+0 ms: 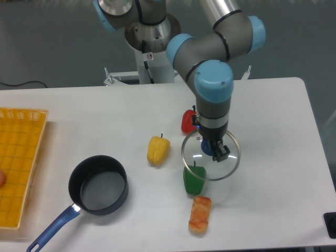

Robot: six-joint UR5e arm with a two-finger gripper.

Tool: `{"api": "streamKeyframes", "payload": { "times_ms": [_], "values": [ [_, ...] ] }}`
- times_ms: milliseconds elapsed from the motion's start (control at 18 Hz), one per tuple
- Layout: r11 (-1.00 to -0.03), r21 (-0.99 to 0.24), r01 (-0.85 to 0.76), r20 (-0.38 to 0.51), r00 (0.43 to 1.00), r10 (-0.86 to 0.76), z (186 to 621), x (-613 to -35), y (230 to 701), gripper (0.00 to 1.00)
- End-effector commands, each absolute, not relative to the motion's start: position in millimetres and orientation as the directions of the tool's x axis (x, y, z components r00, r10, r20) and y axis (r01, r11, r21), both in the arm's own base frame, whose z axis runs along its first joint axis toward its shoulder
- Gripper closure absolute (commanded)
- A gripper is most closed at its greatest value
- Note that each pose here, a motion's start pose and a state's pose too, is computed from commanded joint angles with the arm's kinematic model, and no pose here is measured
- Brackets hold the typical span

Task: Place the lid on the table
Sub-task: 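Carry the glass lid by its knob away from the yellow pepper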

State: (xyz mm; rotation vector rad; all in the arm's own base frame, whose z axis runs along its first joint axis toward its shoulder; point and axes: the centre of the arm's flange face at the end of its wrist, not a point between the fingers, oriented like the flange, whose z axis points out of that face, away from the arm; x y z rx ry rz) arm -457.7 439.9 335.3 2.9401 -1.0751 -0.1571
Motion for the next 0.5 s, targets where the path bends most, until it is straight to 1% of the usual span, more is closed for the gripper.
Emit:
{"api": "streamKeyframes", "payload": {
  "times_ms": [111, 222, 500],
  "values": [
    [-0.766, 0.041, -0.641, -0.091, 0.762, -0.642, 328.2, -468.7, 433.4, 0.38],
    [-0.763, 0.047, -0.645, -0.111, 0.756, -0.645, 319.1, -475.6, 435.1, 0.38],
    [-0.751, 0.05, -0.659, -0.103, 0.744, -0.66, 304.5, -495.4, 419.7, 0.38]
  ]
}}
